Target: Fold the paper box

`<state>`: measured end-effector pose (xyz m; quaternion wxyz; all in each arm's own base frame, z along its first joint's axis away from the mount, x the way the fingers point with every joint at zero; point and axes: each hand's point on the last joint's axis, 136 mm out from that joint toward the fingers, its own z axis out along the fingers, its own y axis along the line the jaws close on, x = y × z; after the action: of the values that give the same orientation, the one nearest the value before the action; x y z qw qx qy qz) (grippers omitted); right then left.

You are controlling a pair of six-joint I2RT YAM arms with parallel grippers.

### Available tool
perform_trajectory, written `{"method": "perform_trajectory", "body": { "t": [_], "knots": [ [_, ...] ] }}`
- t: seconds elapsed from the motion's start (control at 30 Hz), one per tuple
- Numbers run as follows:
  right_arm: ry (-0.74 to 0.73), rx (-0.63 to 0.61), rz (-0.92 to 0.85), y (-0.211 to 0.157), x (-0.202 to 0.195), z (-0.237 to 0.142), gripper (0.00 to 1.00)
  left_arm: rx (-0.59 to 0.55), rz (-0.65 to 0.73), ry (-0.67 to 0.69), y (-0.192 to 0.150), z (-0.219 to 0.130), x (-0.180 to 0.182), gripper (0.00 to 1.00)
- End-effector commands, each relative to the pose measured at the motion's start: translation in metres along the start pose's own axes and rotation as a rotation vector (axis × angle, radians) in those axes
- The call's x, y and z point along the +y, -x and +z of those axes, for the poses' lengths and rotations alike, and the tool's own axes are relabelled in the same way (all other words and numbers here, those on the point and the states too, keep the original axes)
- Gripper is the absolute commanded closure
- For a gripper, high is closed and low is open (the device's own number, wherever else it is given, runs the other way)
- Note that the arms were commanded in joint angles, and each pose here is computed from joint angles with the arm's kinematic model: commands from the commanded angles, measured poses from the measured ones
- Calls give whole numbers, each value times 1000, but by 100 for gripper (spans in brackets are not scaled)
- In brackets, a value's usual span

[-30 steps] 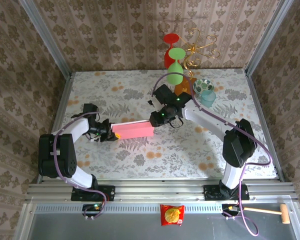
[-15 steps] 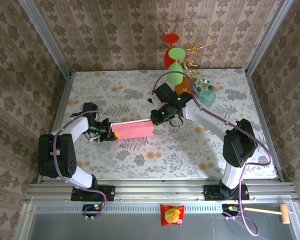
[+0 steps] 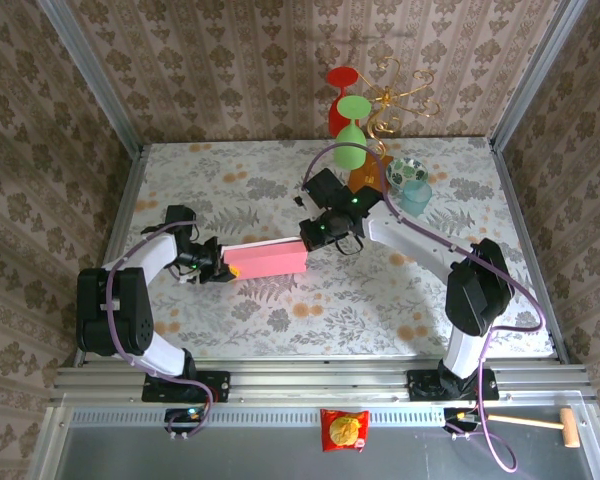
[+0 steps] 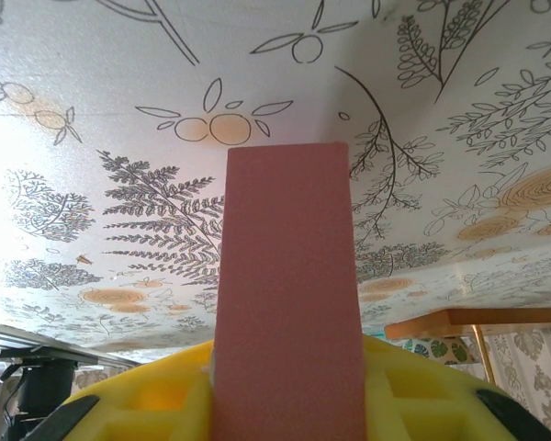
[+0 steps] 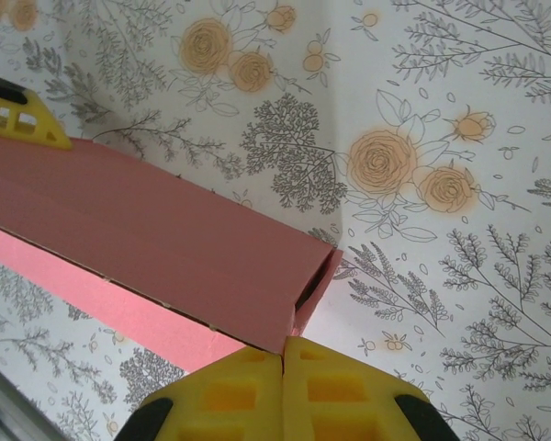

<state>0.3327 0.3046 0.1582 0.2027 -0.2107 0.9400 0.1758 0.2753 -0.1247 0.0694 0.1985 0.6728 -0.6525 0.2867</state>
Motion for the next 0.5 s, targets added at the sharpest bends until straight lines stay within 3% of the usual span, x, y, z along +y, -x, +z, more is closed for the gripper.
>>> {"method": "perform_trajectory", "body": {
  "t": [0.0, 0.47],
  "knots": [
    [-70, -29, 61, -1, -7, -4, 100, -95, -75, 23, 20, 1, 7, 88],
    [-88, -47, 262, -2, 2, -6, 100, -106, -119, 2, 25, 2, 10, 89]
  ]
}}
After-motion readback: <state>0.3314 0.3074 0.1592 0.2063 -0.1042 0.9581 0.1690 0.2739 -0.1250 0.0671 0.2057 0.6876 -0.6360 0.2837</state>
